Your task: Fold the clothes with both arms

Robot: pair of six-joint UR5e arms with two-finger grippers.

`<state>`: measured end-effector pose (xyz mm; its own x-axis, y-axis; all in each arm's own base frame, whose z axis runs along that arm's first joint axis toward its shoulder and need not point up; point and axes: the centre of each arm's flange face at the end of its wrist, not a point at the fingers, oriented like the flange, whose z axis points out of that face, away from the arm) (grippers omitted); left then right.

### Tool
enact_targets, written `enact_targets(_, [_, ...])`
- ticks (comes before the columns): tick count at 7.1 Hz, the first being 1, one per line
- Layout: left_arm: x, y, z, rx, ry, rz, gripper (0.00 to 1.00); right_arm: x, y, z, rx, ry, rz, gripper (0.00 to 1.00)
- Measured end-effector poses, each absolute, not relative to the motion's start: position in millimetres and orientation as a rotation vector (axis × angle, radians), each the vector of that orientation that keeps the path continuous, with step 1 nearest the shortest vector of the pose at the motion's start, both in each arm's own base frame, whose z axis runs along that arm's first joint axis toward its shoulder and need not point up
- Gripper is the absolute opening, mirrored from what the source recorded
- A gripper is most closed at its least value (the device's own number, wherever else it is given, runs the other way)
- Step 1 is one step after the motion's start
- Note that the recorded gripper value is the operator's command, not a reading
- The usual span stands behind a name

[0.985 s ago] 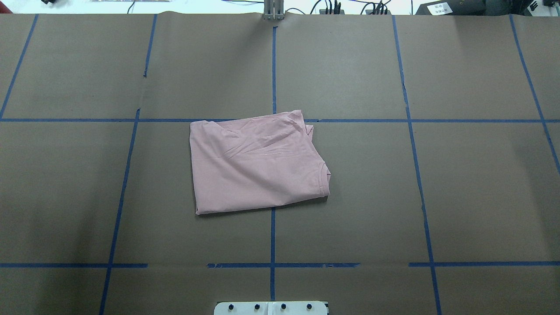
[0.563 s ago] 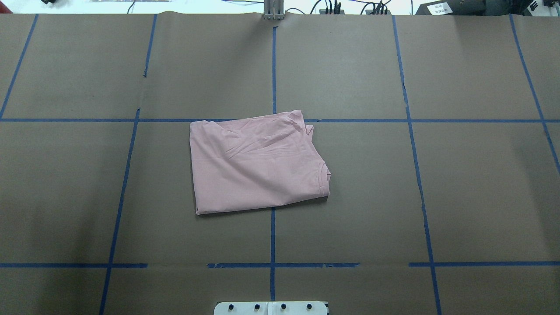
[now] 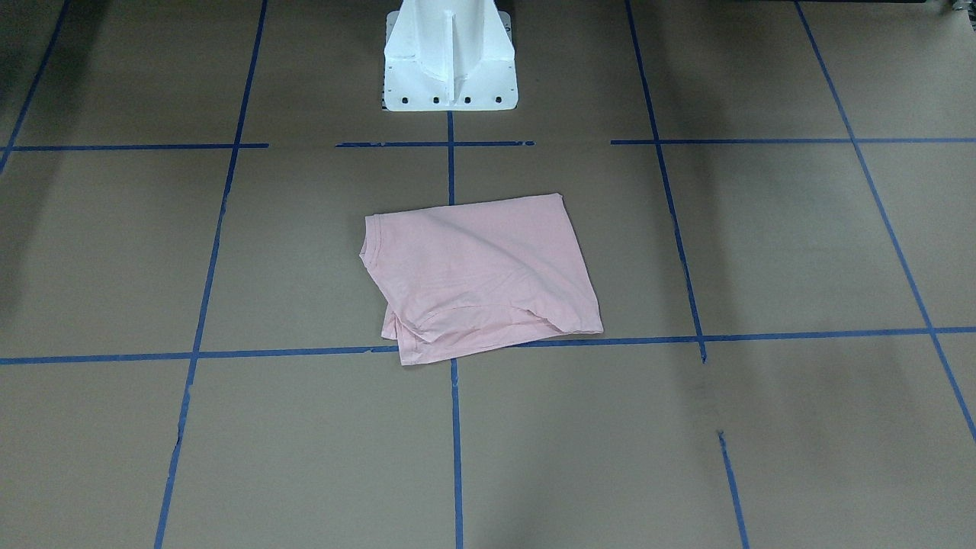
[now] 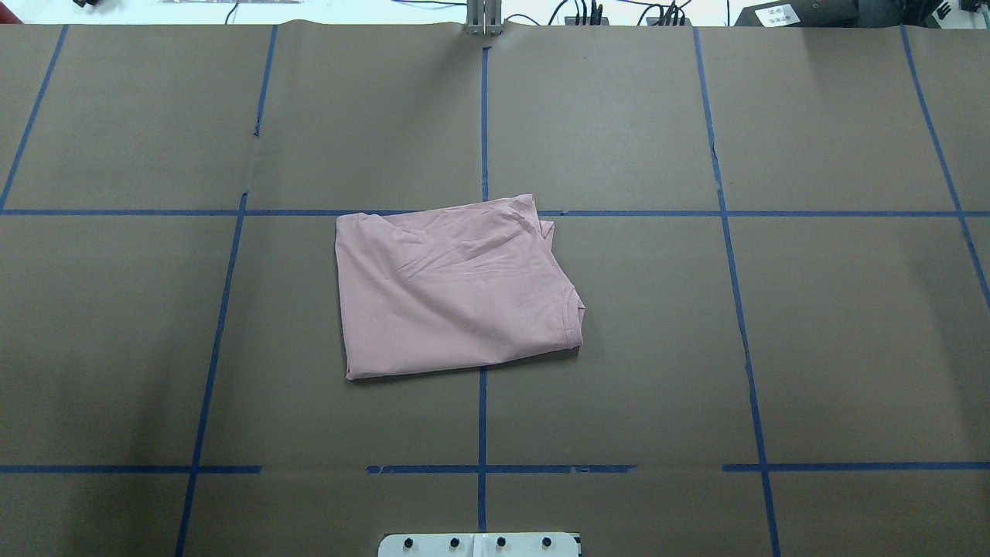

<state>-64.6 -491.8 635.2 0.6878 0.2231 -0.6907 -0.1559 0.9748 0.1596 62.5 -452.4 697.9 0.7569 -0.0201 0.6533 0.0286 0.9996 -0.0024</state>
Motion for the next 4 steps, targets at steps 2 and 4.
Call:
enact_targets(2, [-64.6, -492.1, 634.7, 0.092, 0.784, 0.213, 1.00, 62.5, -452.1, 698.4, -0.013, -0.712, -0.026, 1.00])
enact_targets(4, [-64.6, -492.1, 632.7, 0.095, 0.783, 0.213, 1.00, 62.5, -451.2, 699.6, -0.016, -0.712, -0.026, 1.00])
